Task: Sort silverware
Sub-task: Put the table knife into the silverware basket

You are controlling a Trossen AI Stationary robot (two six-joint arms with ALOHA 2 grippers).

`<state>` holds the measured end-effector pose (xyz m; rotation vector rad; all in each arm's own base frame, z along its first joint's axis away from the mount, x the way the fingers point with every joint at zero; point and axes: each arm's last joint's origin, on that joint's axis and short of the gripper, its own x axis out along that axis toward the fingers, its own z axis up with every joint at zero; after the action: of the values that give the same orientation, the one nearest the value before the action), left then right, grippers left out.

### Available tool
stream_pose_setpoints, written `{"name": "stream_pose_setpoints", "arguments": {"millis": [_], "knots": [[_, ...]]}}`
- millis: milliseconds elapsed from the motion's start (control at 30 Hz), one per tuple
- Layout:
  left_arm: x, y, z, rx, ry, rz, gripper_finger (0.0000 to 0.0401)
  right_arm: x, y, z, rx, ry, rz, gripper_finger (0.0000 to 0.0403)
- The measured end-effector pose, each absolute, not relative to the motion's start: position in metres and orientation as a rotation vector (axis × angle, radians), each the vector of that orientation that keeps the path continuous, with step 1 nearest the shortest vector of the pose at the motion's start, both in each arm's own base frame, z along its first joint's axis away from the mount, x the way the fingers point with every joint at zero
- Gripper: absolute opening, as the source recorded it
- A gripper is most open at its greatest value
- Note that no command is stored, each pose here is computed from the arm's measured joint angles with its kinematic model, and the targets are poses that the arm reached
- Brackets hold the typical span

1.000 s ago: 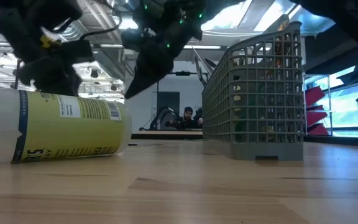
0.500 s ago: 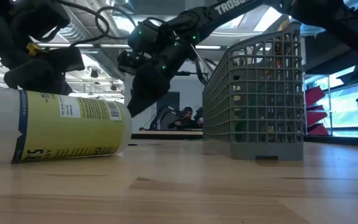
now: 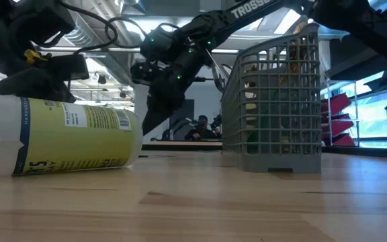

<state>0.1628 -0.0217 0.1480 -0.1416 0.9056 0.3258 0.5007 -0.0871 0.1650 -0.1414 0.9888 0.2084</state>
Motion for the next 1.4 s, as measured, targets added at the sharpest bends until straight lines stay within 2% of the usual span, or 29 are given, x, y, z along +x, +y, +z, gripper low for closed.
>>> {"name": "stream_pose_setpoints", "arguments": {"millis": [367, 733, 933, 1133, 1400], "knots": [[0.163, -0.022, 0.148, -0.145, 0.907, 0.324, 0.0054, 0.502, -0.084, 0.17, -0.176, 1.01, 0.193, 0.0162], [0.163, -0.022, 0.148, -0.134, 0.909, 0.32, 0.0054, 0.515, -0.087, 0.185, -0.154, 0.855, 0.163, 0.0163], [0.163, -0.022, 0.148, -0.135, 0.909, 0.319, 0.0054, 0.523, -0.087, 0.171, -0.135, 0.806, 0.194, 0.0162], [0.162, -0.022, 0.147, -0.136, 0.922, 0.321, 0.0054, 0.526, -0.087, 0.152, -0.118, 0.839, 0.199, 0.0162], [0.162, -0.021, 0.147, -0.104, 0.928, 0.308, 0.0054, 0.512, -0.085, 0.14, -0.086, 1.015, 0.234, 0.0162]]}}
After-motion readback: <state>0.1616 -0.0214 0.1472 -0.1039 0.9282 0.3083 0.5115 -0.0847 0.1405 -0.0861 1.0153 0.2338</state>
